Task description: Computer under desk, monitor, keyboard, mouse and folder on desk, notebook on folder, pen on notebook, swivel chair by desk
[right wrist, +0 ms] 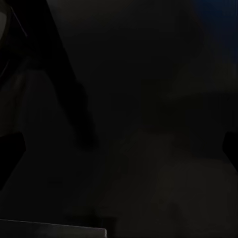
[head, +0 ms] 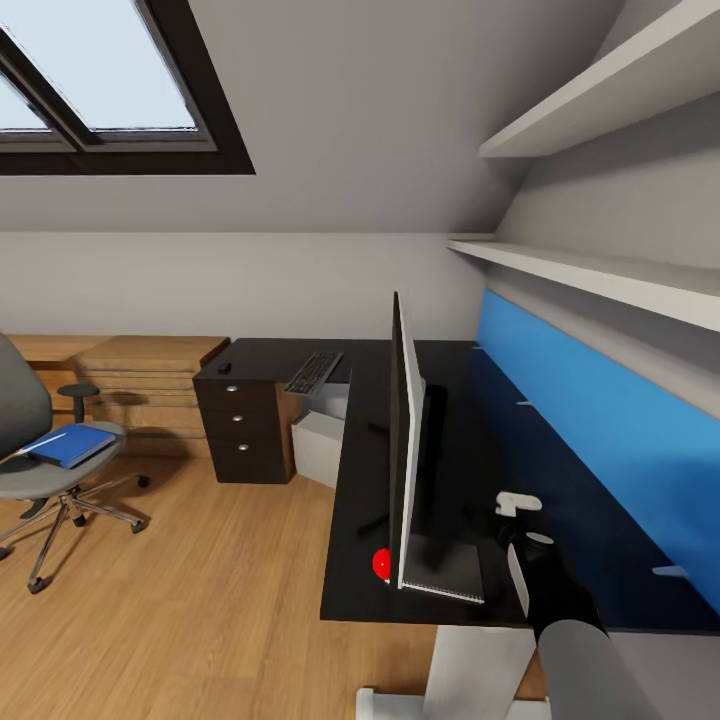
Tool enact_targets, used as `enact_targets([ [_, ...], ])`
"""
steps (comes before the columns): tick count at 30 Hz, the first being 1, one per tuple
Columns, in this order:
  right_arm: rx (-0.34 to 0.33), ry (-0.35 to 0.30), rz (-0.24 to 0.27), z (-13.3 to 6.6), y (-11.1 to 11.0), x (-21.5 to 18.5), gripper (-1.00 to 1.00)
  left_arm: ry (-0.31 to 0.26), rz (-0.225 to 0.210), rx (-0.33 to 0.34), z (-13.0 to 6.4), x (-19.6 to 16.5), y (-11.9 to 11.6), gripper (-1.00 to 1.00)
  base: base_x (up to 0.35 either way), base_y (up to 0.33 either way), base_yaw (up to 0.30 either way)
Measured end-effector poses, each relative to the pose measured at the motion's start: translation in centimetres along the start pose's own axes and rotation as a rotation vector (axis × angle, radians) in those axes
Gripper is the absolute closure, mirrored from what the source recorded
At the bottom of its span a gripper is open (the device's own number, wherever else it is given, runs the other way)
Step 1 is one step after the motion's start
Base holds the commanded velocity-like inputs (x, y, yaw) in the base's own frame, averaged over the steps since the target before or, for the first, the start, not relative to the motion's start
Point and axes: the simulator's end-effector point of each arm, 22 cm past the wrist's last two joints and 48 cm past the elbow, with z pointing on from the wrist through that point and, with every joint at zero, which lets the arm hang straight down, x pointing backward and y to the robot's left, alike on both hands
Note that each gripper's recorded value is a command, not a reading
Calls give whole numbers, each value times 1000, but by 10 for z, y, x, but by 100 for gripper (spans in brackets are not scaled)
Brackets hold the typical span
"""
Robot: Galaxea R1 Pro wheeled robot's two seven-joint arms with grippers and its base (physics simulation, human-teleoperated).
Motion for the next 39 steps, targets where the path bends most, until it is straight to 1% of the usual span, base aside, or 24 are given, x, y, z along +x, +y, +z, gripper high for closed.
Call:
enact_targets([
  [9, 58, 7, 2, 0, -13, 3, -100, -2, 2, -5, 0, -1, 4, -100, 105, 123, 0],
  [16, 83, 11, 3, 0, -18, 4, -100, -2, 2, -5, 1, -1, 4, -100, 29, 44, 0],
  [19, 93, 27, 4, 0, -19, 10, -100, -2, 2, -6, 1, -1, 5, -100, 7, 102, 0],
  [22, 107, 56, 5, 1, -23, 22, -100, -2, 2, -6, 1, -1, 5, -100, 4, 164, 0],
  [25, 130, 83, 3, 2, -30, 33, -100, -2, 2, -6, 1, -1, 5, -100, 2, 113, 0],
  [30, 161, 106, 0, 1, -40, 41, -100, -2, 2, -6, 1, -1, 5, -100, 1, 43, 0],
  [35, 171, 122, -1, 1, -44, 45, -100, -2, 2, -6, 1, -1, 5, -100, 0, 13, 0],
  [39, 174, 164, 0, 0, -45, 54, -100, -2, 2, -6, 1, -1, 5, -100, 0, 5, 0],
])
